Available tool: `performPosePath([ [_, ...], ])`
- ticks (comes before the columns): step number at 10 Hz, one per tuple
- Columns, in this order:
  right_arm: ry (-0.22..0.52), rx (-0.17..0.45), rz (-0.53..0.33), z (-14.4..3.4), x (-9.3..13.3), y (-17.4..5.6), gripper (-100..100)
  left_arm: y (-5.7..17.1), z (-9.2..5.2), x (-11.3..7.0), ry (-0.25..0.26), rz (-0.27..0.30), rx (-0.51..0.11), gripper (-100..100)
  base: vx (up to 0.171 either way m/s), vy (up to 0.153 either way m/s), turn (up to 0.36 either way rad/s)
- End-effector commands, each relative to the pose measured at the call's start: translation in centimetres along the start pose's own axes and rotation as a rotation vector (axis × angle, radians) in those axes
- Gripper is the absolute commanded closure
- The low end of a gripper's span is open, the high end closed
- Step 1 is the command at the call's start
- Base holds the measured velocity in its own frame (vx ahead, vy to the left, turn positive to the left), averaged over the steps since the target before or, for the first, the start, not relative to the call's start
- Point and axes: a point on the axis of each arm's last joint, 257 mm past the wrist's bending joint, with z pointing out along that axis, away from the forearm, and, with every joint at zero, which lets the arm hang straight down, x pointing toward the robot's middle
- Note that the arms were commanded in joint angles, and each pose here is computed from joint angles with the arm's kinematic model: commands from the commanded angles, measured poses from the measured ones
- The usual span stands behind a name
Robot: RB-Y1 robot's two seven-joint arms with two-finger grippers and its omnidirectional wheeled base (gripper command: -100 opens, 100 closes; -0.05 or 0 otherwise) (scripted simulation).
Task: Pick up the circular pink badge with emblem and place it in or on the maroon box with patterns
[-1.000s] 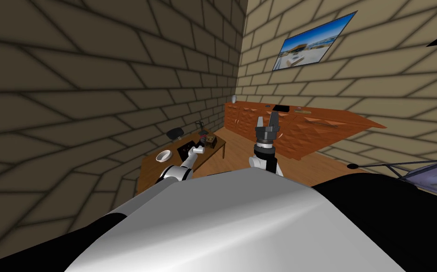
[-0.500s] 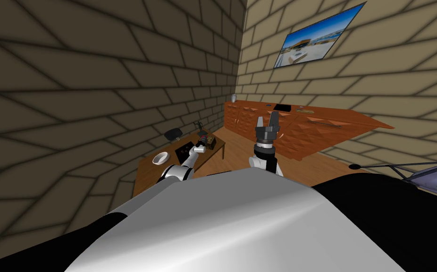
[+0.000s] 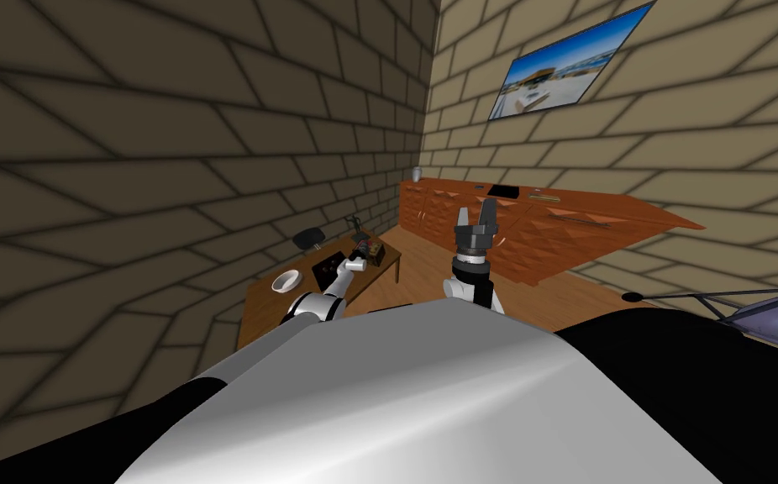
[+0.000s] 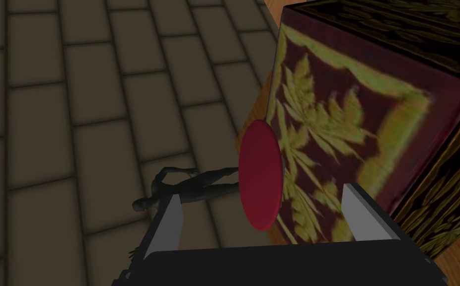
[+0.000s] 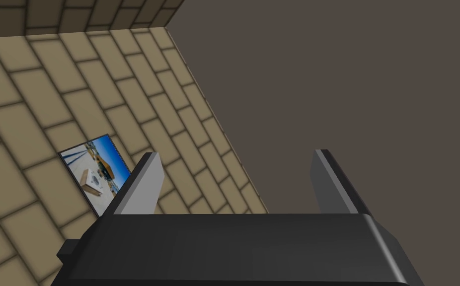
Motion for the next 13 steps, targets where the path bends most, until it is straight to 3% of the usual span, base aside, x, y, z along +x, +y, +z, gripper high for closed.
performPosePath([
  [1,0.0,0.0,0.0,0.0,0.0,0.0,0,-1.2,0.3,-0.1,0.003,0.001,-0.003,-100,-0.036,0.004,0.02],
  [6,0.0,0.0,0.0,0.0,0.0,0.0,0,-5.5,1.0,0.5,0.016,0.002,-0.005,-100,-0.043,0.006,0.02],
  [7,0.0,0.0,0.0,0.0,0.0,0.0,0,-5.0,1.0,0.4,0.013,0.002,-0.002,-100,-0.019,0.005,0.002],
  [8,0.0,0.0,0.0,0.0,0.0,0.0,0,-5.1,1.0,0.4,0.014,0.002,-0.004,0,0.0,0.0,0.0],
  [13,0.0,0.0,0.0,0.0,0.0,0.0,0,-5.1,1.0,0.4,0.014,0.002,-0.004,0,0.0,0.0,0.0],
])
